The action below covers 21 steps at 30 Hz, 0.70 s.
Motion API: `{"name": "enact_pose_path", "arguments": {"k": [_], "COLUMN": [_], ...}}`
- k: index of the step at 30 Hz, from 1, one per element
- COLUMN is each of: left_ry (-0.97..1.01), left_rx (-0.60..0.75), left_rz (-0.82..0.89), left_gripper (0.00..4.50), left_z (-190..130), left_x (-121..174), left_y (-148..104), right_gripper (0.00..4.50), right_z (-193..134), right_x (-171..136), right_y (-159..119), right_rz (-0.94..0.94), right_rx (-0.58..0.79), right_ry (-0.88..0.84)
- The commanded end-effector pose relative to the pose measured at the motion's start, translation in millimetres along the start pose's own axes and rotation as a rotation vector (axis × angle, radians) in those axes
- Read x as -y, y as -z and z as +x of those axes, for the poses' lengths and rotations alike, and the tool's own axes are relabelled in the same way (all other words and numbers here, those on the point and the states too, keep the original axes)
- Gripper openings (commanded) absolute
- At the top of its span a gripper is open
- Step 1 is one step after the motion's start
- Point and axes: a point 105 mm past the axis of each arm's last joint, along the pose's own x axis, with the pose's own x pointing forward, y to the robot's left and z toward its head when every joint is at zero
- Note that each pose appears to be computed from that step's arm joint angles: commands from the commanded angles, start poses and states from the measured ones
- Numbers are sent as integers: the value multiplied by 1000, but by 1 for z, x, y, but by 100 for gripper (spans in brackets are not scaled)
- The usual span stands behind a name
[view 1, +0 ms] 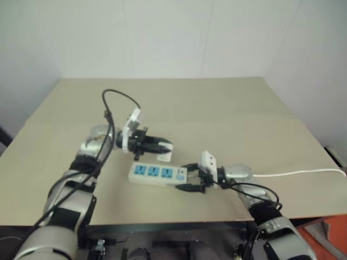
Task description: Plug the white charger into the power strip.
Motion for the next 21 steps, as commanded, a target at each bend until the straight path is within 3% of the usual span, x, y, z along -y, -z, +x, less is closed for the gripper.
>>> {"name": "enact_pose_path", "arguments": {"k": [1,21], "left_ry": [34,26], "left_rx": [28,56], "left_rz": [47,-23], "left_gripper": [101,101], "left_z": [1,7], "left_x": [6,8], "left_y": [-12,21], "right_gripper": [344,344], "right_z": [2,3], "right_x": [-2,2], "right_y": [6,14], "right_rz": [8,8], "right_rx": [-25,-53], "right_ry": [-27,3]}}
